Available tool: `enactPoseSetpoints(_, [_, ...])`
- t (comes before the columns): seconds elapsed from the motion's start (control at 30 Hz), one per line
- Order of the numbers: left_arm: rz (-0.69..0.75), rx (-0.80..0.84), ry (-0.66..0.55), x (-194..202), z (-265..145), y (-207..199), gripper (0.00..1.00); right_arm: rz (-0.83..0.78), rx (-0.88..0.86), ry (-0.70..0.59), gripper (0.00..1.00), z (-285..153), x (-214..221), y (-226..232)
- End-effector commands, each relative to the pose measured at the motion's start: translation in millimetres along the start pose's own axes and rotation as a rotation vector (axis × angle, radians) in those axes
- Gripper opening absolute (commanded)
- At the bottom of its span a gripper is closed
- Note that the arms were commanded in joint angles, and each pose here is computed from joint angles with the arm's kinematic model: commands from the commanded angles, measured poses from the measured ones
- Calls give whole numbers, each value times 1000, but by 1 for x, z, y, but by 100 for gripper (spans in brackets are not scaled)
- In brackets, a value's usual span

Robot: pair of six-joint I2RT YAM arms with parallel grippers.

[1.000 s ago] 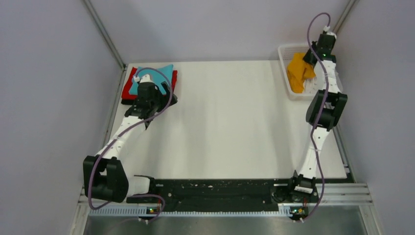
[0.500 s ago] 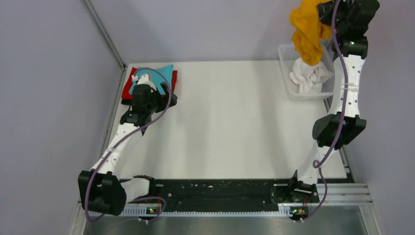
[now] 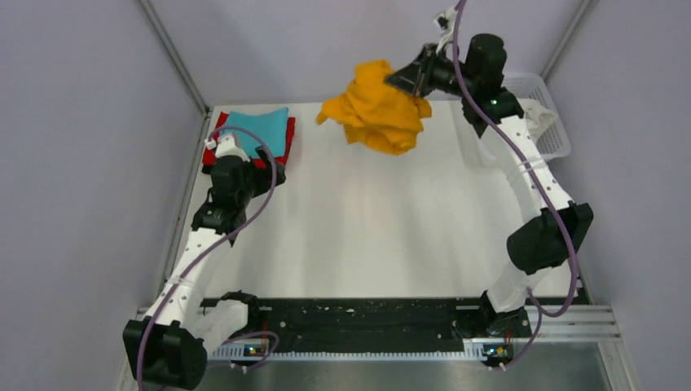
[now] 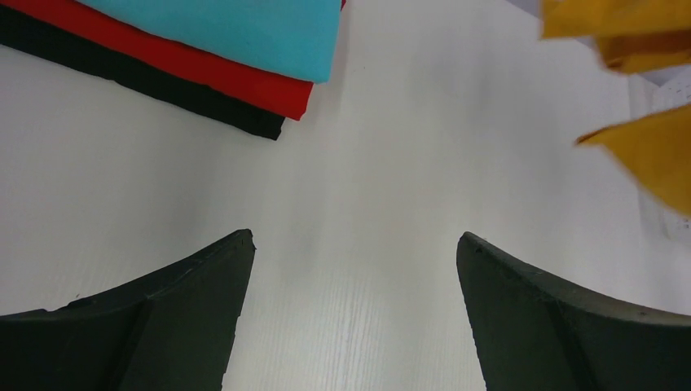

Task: Fold and stack the t-shirts
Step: Move the tshirt to the center of the board

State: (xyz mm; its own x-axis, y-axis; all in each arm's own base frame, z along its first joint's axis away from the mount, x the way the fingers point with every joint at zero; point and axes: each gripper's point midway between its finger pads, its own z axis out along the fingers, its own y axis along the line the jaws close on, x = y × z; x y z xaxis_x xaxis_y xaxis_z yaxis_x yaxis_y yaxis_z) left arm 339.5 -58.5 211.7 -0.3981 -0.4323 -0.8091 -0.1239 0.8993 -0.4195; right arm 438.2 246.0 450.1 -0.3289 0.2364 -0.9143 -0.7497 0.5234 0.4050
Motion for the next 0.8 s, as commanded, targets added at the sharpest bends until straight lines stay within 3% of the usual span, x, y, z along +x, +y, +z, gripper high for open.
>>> enactPoseSetpoints(0.0, [-18,-8,-78,-19,-12,-2,99,111,22,68,7,-17,57,-13])
enactPoseSetpoints(0.03, [-21,-12,-70,-17,-12,0,99,139,111,93,14,-22,81,-36])
enactPoseSetpoints(0.13, [-36,-36,-27,-3,-6,6,99,214,507,188,69,-56,151,-122])
enactPoseSetpoints(0.17, [-38,-41,1,4,-3,8,99,209,637,223,83,-72,170,-146])
enactPoseSetpoints(0.2, [-38,-39,37,13,1,8,99,200,738,259,90,-87,186,-161])
enactPoseSetpoints(0.37, [-50,-78,219,59,15,20,99,165,933,331,97,-138,228,-174])
enactPoseSetpoints(0.5, [-90,-155,352,93,18,34,99,153,914,403,97,-153,263,-154])
enactPoseSetpoints(0.6, [-115,-186,397,113,20,44,99,128,904,470,98,-162,290,-140])
enactPoseSetpoints(0.77, [-118,-130,428,119,35,34,99,166,936,405,97,-166,299,-141])
